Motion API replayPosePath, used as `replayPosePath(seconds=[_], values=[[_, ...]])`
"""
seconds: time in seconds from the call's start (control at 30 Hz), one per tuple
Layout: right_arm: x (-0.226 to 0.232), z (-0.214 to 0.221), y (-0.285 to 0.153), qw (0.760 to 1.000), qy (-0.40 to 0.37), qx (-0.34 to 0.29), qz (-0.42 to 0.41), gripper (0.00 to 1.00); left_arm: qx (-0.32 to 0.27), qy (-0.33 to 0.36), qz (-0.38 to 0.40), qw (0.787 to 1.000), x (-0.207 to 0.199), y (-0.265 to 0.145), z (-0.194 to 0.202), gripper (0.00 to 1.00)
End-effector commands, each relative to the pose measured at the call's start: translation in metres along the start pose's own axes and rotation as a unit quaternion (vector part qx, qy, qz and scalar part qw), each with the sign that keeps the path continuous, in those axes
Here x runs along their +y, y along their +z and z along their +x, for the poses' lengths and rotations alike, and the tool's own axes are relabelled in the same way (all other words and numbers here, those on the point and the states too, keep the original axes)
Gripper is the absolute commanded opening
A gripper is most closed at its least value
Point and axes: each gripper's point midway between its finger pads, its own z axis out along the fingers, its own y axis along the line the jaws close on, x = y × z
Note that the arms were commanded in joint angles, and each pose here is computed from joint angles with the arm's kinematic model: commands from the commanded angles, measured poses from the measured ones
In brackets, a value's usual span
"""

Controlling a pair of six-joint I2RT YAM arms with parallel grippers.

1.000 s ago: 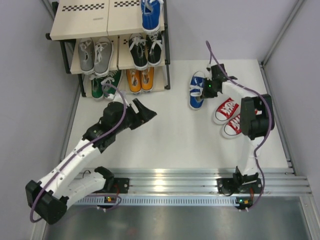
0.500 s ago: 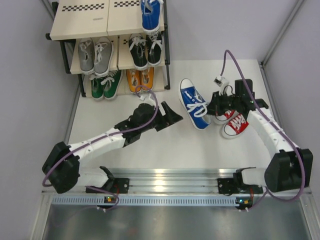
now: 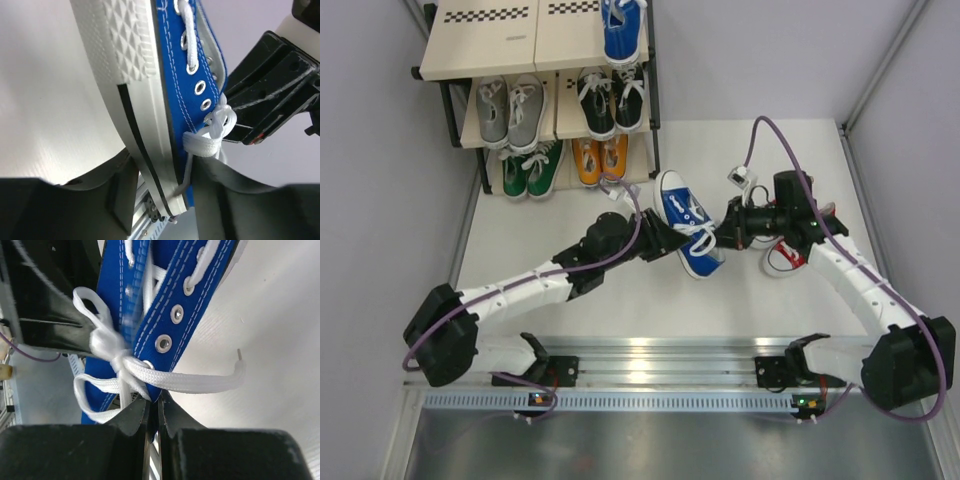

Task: Place and organize the shoes onto the shoe shelf
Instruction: Pick up the shoe at the center of the board.

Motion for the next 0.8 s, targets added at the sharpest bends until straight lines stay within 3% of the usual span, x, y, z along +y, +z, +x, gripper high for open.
replayPosePath(seconds=[0.0, 0.1, 0.13, 0.2, 0.23, 0.3, 0.33, 0.5, 0.53, 0.6, 0.63, 0.7, 0.77], values=[[0.043, -0.04, -0.005, 0.992, -0.091, -0.051, -0.067, 0.0, -0.044, 0.002, 0.057, 0.997, -0.028, -0.012, -0.018, 0.38], [0.051, -0.037, -0.004, 0.989, -0.11, -0.044, -0.087, 0.01, -0.05, 0.015, 0.06, 0.997, -0.028, -0.018, -0.018, 0.03], [0.053, -0.035, -0.005, 0.988, -0.115, -0.04, -0.093, 0.04, -0.057, 0.034, 0.068, 0.995, -0.033, -0.024, -0.021, 0.0], [0.057, -0.031, -0.009, 0.983, -0.153, -0.029, -0.102, 0.19, -0.056, 0.067, 0.075, 0.993, -0.032, -0.032, -0.019, 0.0], [0.058, -0.031, -0.011, 0.98, -0.166, -0.024, -0.103, 0.34, -0.065, 0.102, 0.088, 0.989, -0.038, -0.042, -0.022, 0.0], [0.061, -0.034, -0.019, 0.973, -0.211, -0.016, -0.095, 0.48, -0.058, 0.128, 0.09, 0.986, -0.029, -0.053, -0.014, 0.0], [0.06, -0.037, -0.022, 0.97, -0.225, -0.016, -0.088, 0.6, -0.067, 0.155, 0.099, 0.981, -0.032, -0.065, -0.017, 0.0], [0.07, -0.054, -0.036, 0.955, -0.286, -0.021, -0.076, 0.87, -0.034, 0.227, 0.089, 0.969, -0.024, -0.098, -0.004, 0.0], [0.072, -0.063, -0.035, 0.952, -0.294, -0.037, -0.078, 0.99, -0.017, 0.244, 0.093, 0.965, -0.023, -0.106, 0.002, 0.0], [0.08, -0.063, -0.03, 0.961, -0.249, -0.056, -0.105, 0.99, 0.001, 0.261, 0.105, 0.96, -0.027, -0.114, 0.009, 0.0], [0.085, -0.078, -0.028, 0.952, -0.269, -0.09, -0.116, 0.99, 0.012, 0.277, 0.128, 0.952, -0.036, -0.121, 0.013, 0.0], [0.102, -0.068, -0.025, 0.954, -0.22, -0.087, -0.186, 1.0, 0.031, 0.29, 0.141, 0.946, -0.04, -0.126, 0.019, 0.0], [0.115, -0.073, -0.024, 0.946, -0.217, -0.084, -0.224, 0.99, 0.044, 0.305, 0.161, 0.938, -0.05, -0.13, 0.022, 0.0]])
